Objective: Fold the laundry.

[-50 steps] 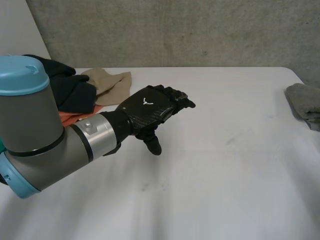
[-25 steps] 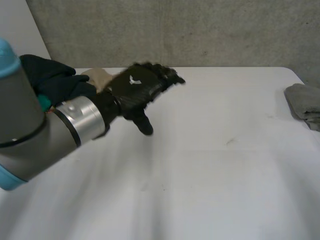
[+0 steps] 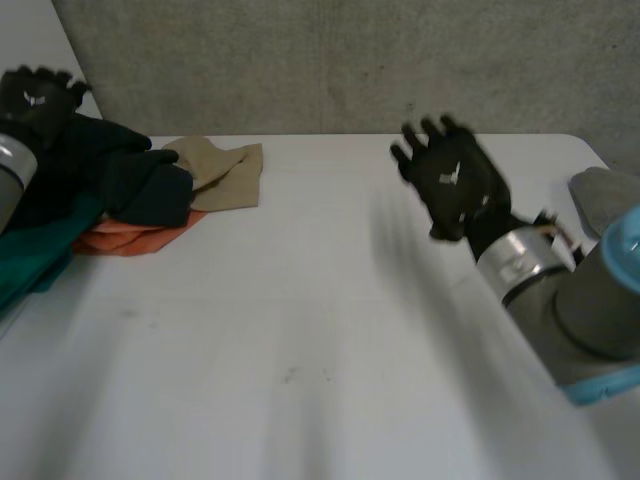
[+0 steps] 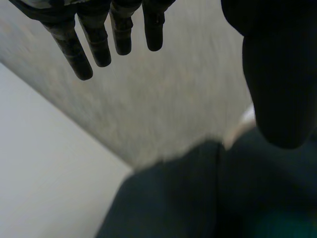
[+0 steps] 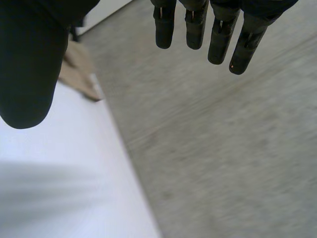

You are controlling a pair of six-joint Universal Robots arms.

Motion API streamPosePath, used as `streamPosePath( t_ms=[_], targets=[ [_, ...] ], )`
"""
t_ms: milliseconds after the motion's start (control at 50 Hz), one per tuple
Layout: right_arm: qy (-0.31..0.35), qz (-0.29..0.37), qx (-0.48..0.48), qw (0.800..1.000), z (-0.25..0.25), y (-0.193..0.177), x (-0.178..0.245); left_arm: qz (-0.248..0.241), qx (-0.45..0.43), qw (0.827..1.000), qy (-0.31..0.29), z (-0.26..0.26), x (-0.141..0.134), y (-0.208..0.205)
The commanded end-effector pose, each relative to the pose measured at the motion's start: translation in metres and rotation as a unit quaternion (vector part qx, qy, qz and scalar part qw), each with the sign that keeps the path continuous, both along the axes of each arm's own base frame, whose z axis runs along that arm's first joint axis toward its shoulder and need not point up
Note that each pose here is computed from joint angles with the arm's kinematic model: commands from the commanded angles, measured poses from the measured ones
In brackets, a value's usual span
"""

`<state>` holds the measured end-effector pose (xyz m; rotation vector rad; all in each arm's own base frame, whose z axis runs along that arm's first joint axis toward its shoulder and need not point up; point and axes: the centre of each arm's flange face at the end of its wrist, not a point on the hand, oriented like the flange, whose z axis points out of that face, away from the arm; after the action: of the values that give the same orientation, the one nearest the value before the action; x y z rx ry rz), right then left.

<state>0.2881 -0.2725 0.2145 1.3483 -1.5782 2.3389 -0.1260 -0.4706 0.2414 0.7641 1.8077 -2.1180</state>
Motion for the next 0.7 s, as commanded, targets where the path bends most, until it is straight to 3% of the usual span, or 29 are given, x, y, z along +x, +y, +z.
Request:
streamPosePath(
  t_ms=[20,240,340,420,500,520,580,600,640,660,700],
  targets=[
    [0.029,-0.026,0.061,0.997,-0.037,0.011,-0.01,0.048,0.017,0.991,-0.124,-0.07,0.028,-0.036],
    [0.034,-0.041,0.075,0.996,-0.043,0.013,-0.02,0.06,-0.045,0.988,-0.135,-0.079,0.022,-0.059],
    [0.028,-0.061,0.068,0.995,-0.036,0.006,-0.032,0.035,-0.105,0.988,-0.105,-0.04,-0.021,-0.039],
    [0.023,-0.074,0.066,0.995,-0.034,-0.001,-0.039,-0.007,-0.151,0.988,-0.043,0.016,-0.054,0.001],
    [0.019,-0.089,0.061,0.994,-0.03,-0.009,-0.046,-0.096,-0.137,0.985,0.053,0.046,-0.105,0.062],
    [0.017,-0.095,0.058,0.994,-0.028,-0.011,-0.048,-0.151,-0.116,0.977,0.093,0.052,-0.13,0.093],
    [0.012,-0.117,0.054,0.992,-0.025,-0.017,-0.054,-0.245,-0.071,0.957,0.139,0.052,-0.162,0.145],
    [0.011,-0.124,0.053,0.991,-0.024,-0.018,-0.055,-0.312,-0.033,0.936,0.157,0.045,-0.179,0.179],
    [0.009,-0.134,0.051,0.99,-0.022,-0.02,-0.058,-0.372,0.009,0.913,0.165,0.034,-0.189,0.208],
    [0.006,-0.142,0.048,0.989,-0.02,-0.022,-0.059,-0.421,0.052,0.891,0.163,0.018,-0.197,0.231],
    [0.005,-0.147,0.046,0.988,-0.019,-0.023,-0.059,-0.457,0.09,0.871,0.156,0.002,-0.199,0.247]
  ],
)
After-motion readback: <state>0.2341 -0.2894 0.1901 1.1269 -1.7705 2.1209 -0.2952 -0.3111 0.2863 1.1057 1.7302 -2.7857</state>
